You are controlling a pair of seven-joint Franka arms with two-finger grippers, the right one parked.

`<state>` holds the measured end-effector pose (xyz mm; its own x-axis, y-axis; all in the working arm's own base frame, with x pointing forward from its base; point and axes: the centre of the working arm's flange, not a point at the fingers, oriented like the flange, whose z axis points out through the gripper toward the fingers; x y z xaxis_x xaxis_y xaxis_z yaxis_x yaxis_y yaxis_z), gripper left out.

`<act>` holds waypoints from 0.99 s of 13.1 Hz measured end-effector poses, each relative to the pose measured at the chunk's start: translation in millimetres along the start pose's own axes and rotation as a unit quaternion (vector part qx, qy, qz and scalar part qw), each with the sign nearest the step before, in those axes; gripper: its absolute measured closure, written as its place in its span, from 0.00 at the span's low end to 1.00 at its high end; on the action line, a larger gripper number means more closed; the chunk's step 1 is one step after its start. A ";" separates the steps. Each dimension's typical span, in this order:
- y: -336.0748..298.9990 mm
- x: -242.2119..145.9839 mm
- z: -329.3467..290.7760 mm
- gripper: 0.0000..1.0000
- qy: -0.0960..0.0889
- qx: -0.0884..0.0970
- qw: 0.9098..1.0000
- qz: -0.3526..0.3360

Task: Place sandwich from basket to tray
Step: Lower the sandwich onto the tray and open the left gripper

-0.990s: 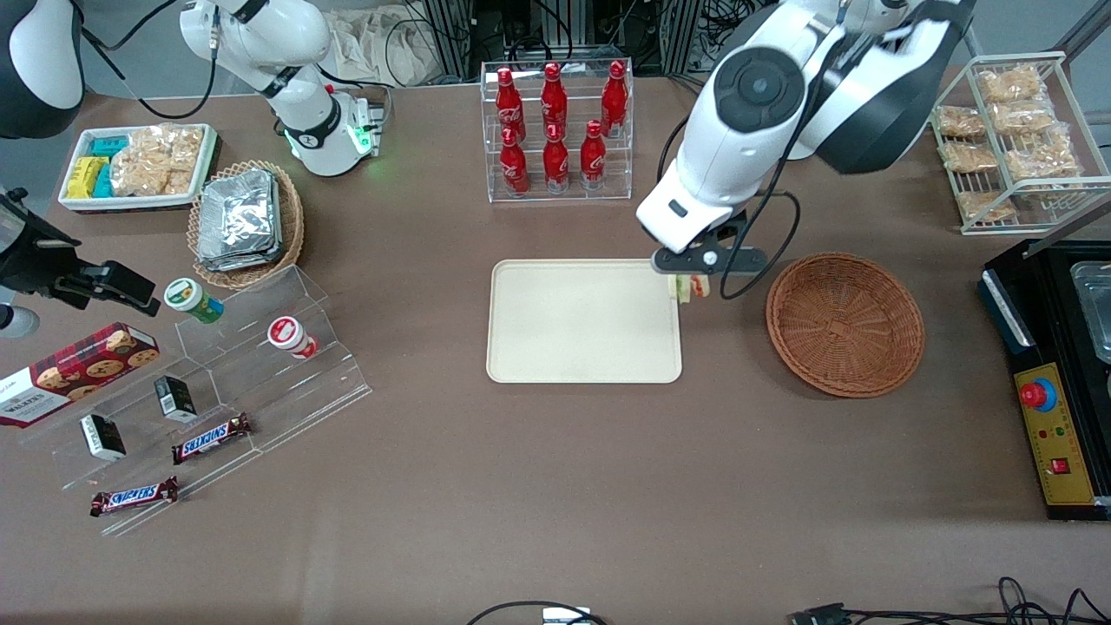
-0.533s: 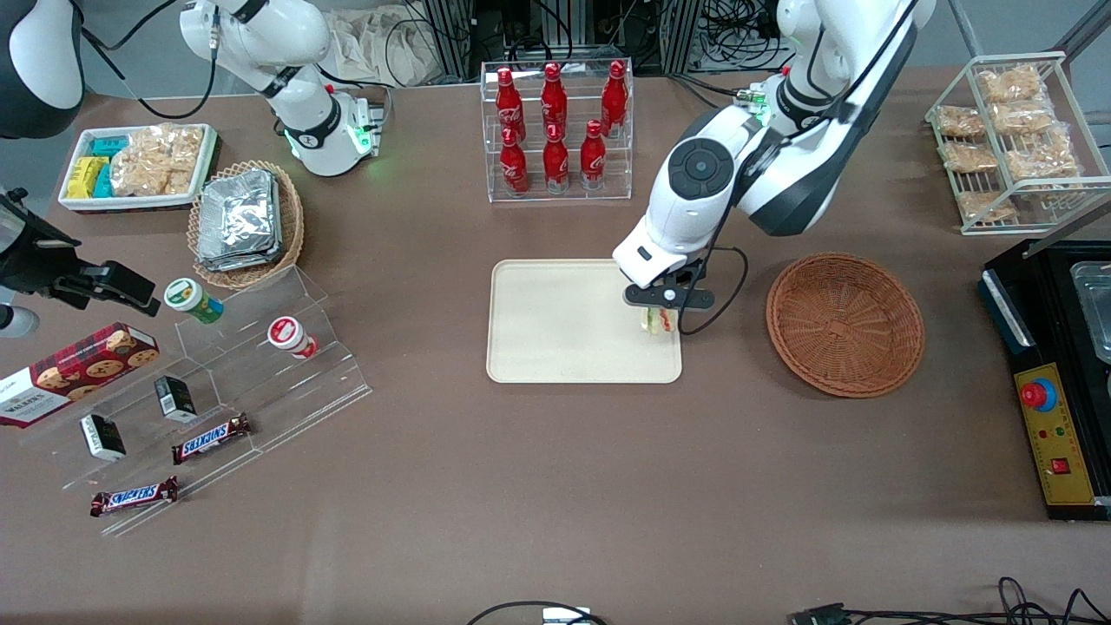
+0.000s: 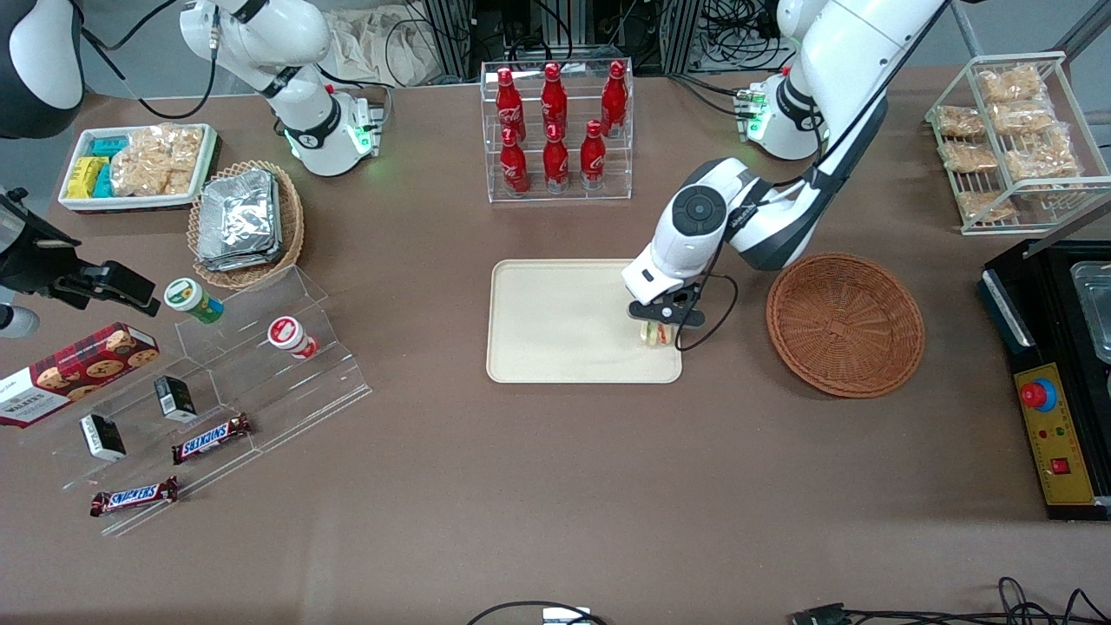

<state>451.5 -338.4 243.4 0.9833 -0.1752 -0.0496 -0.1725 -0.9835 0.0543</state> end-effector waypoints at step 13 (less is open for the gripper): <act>-6.9 9.8 20.9 0.24 -0.005 -0.019 0.998 -0.057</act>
<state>461.0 -334.3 221.7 0.9956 -0.0637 -0.0684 -0.0578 -0.9947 0.0856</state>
